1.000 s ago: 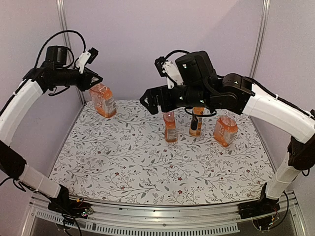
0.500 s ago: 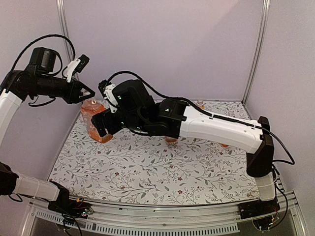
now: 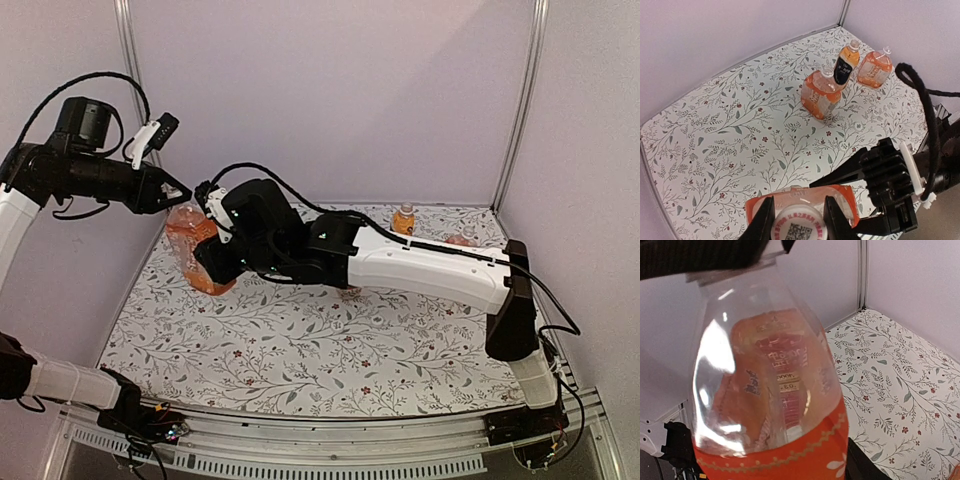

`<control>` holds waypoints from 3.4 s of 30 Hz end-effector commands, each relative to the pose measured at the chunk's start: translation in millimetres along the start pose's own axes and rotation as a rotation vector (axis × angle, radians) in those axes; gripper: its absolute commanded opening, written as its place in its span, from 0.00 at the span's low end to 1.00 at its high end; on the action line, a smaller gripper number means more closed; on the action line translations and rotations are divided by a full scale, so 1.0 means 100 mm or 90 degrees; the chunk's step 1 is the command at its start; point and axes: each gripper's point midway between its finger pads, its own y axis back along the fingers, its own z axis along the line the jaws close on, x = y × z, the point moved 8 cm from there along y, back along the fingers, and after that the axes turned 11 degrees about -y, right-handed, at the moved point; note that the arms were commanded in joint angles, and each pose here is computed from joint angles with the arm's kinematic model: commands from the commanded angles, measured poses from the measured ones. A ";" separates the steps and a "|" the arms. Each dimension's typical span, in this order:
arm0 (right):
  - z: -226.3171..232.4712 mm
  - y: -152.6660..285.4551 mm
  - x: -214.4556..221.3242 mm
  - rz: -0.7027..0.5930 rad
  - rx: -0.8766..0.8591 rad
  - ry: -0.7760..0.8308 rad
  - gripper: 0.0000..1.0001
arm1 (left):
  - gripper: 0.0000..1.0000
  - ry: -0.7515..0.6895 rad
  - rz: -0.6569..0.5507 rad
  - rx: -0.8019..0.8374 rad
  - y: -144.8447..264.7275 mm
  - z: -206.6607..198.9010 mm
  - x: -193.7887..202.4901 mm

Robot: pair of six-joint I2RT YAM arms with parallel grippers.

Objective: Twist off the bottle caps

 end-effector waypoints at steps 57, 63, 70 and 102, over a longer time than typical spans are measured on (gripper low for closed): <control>0.76 1.91 -1.06 -0.306 -0.441 0.028 0.00 | 0.99 -0.087 -0.569 0.404 0.52 -1.00 0.20; 0.79 1.76 -0.99 -0.289 -0.444 0.017 0.00 | 0.55 -0.102 -0.589 0.399 0.65 -1.01 0.09; 0.64 1.71 -0.85 -0.266 -0.382 0.008 0.54 | 0.27 -0.126 -0.552 0.358 0.64 -1.02 0.21; 0.70 1.41 -0.59 -0.050 -0.144 0.320 0.78 | 0.20 -0.482 -0.132 0.047 0.04 -0.67 0.84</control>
